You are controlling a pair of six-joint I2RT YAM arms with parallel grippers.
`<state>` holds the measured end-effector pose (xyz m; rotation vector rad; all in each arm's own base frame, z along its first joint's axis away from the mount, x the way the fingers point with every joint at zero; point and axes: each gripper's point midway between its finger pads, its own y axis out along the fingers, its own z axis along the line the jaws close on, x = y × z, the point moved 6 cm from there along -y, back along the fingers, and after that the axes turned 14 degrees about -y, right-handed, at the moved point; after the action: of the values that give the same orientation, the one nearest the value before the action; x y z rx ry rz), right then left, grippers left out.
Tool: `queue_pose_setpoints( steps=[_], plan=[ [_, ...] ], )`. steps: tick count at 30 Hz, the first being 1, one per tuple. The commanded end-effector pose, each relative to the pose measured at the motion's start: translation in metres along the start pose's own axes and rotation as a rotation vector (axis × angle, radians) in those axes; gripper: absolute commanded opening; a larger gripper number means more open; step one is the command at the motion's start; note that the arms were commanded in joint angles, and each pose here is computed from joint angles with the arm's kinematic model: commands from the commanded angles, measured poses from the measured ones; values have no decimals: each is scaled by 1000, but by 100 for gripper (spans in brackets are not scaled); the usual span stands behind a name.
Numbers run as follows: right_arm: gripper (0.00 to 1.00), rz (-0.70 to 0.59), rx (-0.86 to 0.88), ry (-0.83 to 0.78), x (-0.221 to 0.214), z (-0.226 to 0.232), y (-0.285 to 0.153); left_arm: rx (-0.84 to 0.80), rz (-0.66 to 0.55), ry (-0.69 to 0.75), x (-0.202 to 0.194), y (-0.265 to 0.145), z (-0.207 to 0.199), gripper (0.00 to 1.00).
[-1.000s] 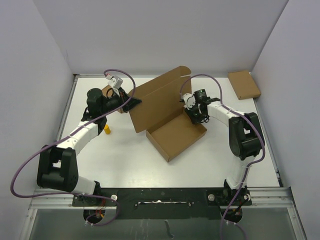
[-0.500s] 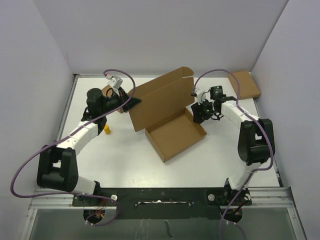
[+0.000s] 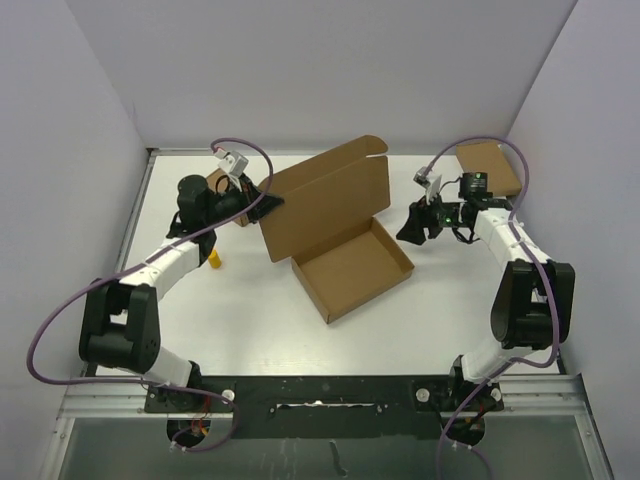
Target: Fold the paper box
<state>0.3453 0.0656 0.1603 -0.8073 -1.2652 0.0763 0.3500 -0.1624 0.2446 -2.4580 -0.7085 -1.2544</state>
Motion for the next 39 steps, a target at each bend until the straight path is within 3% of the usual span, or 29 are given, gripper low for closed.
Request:
queue_pose_setpoints(
  steps=[1, 7, 17, 22, 25, 32, 39],
  plan=[
    [59, -169, 24, -62, 29, 7, -22, -37, -33, 46, 22, 18, 12, 0],
    [59, -180, 3, -32, 25, 2, -30, -3, 29, 15, 29, 47, 47, 3],
    [60, -203, -15, -28, 30, 2, -39, 127, -25, 28, 68, 59, 59, 51],
    [60, -227, -17, -19, 33, 5, -45, 309, -90, 46, 81, 21, 52, 63],
    [60, -242, -12, -19, 35, 8, -47, 407, -124, 24, 82, -15, 42, 63],
    [61, -266, 5, -15, 38, 12, -49, 678, -163, -77, 28, -100, 21, 69],
    [61, -264, 17, -7, 35, 12, -46, 871, -138, -267, -31, -141, 19, 69]
  ],
)
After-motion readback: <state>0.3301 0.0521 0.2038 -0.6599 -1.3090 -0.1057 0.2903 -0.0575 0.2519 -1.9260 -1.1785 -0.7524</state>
